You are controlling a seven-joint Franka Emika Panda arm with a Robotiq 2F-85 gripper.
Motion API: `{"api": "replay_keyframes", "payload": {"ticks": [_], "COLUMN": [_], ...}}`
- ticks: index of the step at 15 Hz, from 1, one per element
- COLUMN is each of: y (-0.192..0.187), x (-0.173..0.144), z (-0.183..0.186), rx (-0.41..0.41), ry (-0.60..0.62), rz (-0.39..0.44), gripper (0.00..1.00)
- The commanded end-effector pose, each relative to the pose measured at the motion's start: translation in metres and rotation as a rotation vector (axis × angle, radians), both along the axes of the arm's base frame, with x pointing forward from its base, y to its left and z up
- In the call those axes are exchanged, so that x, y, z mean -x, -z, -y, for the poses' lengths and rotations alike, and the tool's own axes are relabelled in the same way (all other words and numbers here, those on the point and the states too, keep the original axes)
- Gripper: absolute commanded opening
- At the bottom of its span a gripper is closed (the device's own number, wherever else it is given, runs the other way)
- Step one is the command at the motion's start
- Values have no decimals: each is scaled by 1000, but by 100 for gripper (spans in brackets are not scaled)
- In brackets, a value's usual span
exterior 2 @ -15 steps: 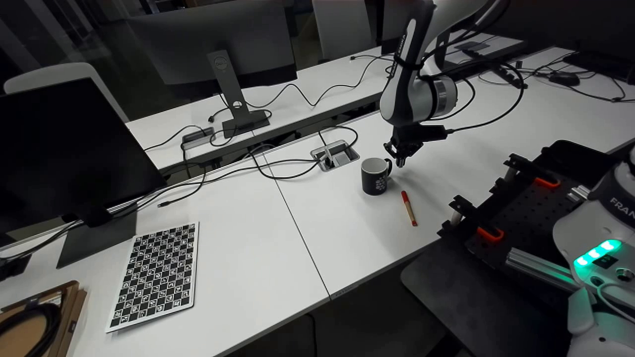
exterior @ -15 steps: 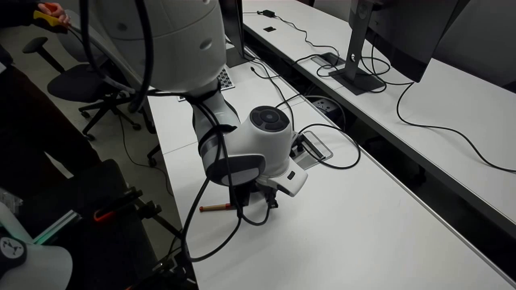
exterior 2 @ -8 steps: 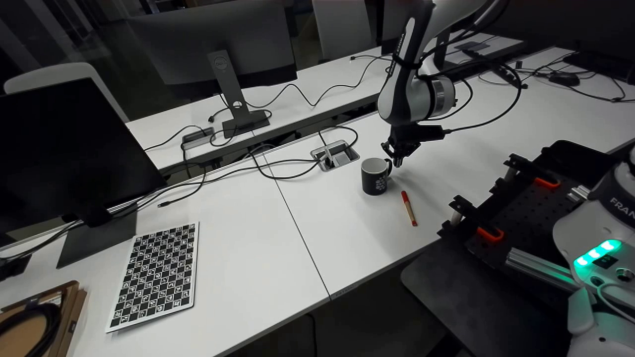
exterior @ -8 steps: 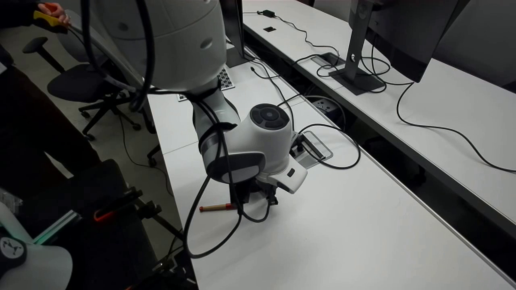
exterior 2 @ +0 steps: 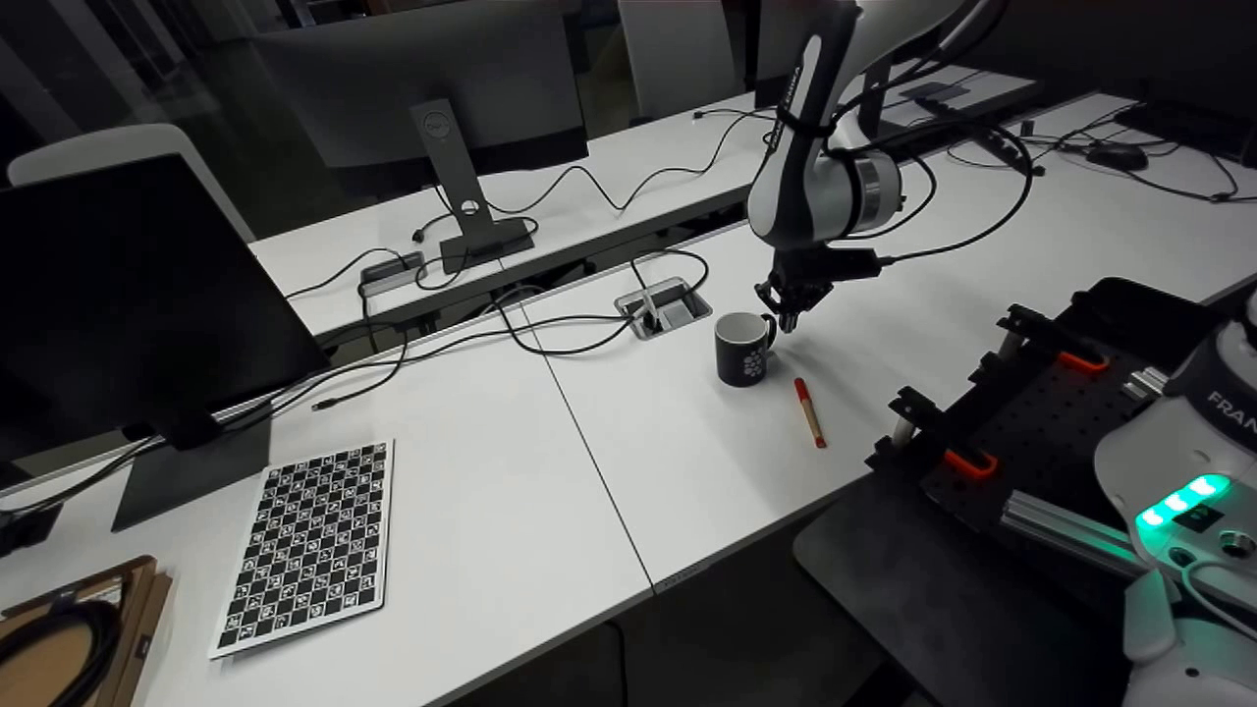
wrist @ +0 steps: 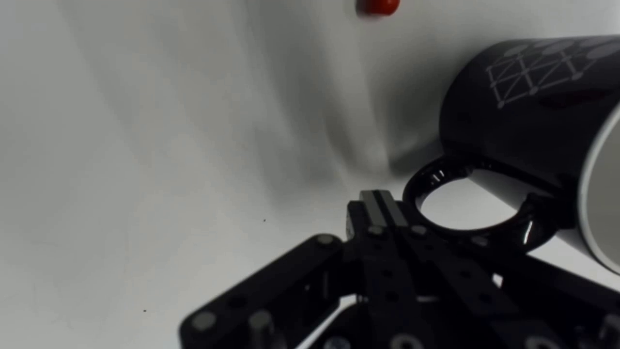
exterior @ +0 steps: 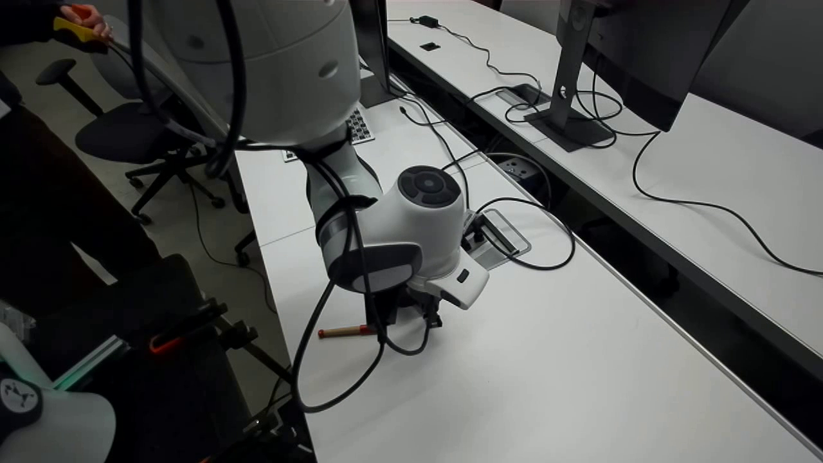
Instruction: Rotate the black cup counterclockwise so that the handle is on the right side
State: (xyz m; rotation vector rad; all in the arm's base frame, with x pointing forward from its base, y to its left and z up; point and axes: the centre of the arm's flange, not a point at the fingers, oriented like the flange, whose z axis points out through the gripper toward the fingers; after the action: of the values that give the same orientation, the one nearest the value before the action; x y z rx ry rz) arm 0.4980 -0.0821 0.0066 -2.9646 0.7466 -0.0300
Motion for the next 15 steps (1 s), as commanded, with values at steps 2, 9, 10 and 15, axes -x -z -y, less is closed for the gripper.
{"api": "replay_keyframes", "payload": {"ticks": [2,9,10,15], "y": [-6,-19,-21,-27], "x": [8,13,13,10], "z": [-1,-11,-12,-17], "rx": [-3,-3,-2,-2], "ry": [-6,-28,-32,-42], "rz": [-9,7,9,12], "gripper": [0,0,0,0]}}
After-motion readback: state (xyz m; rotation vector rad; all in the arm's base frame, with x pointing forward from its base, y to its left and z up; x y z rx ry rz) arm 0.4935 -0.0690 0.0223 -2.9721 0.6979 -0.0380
